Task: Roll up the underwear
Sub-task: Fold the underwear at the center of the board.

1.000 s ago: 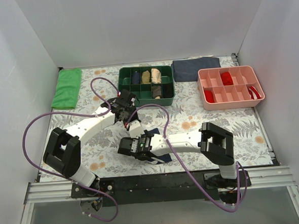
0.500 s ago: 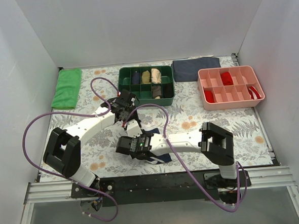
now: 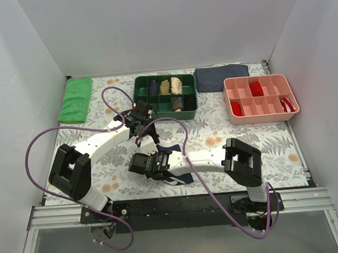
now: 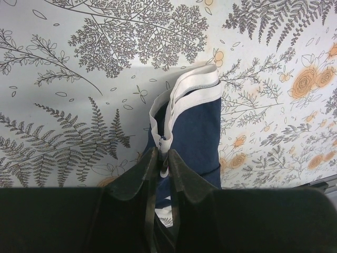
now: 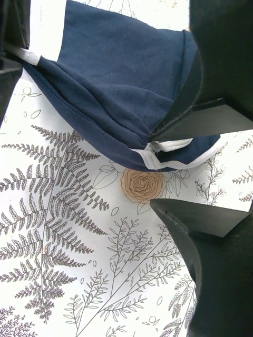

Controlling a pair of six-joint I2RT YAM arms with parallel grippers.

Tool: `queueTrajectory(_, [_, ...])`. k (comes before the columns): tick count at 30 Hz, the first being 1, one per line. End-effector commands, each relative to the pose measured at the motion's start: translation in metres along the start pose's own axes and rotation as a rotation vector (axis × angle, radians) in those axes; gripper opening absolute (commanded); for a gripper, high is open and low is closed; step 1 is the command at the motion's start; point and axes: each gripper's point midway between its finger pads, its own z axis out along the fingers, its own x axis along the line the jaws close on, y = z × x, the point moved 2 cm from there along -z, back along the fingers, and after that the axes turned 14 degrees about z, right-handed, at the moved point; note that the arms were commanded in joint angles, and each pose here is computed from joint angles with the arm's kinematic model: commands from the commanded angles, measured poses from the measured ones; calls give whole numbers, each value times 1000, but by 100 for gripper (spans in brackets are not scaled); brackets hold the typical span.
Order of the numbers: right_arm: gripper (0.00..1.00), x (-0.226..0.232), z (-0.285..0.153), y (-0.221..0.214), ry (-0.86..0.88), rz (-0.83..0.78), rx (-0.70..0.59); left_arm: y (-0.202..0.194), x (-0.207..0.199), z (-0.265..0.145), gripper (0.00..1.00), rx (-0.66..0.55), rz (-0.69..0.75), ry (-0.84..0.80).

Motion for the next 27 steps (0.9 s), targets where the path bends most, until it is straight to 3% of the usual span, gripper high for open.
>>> queueTrajectory(1, [54, 4, 7, 15, -4, 44, -41, 13, -7, -14, 15, -52, -5, -19])
queueTrajectory(15, [43, -14, 16, 17, -45, 71, -32, 13, -8, -12, 15, -45, 0, -24])
queueTrajectory(17, [33, -15, 15, 17, -45, 71, -37, 13, -8, -14, 15, -49, -3, -26])
queueTrajectory(23, [29, -19, 18, 16, -56, 73, -28, 11, -8, -13, 15, -46, -2, -26])
queueTrajectory(27, [17, -24, 18, 16, -68, 80, -31, 13, -8, -14, 15, -49, 0, -26])
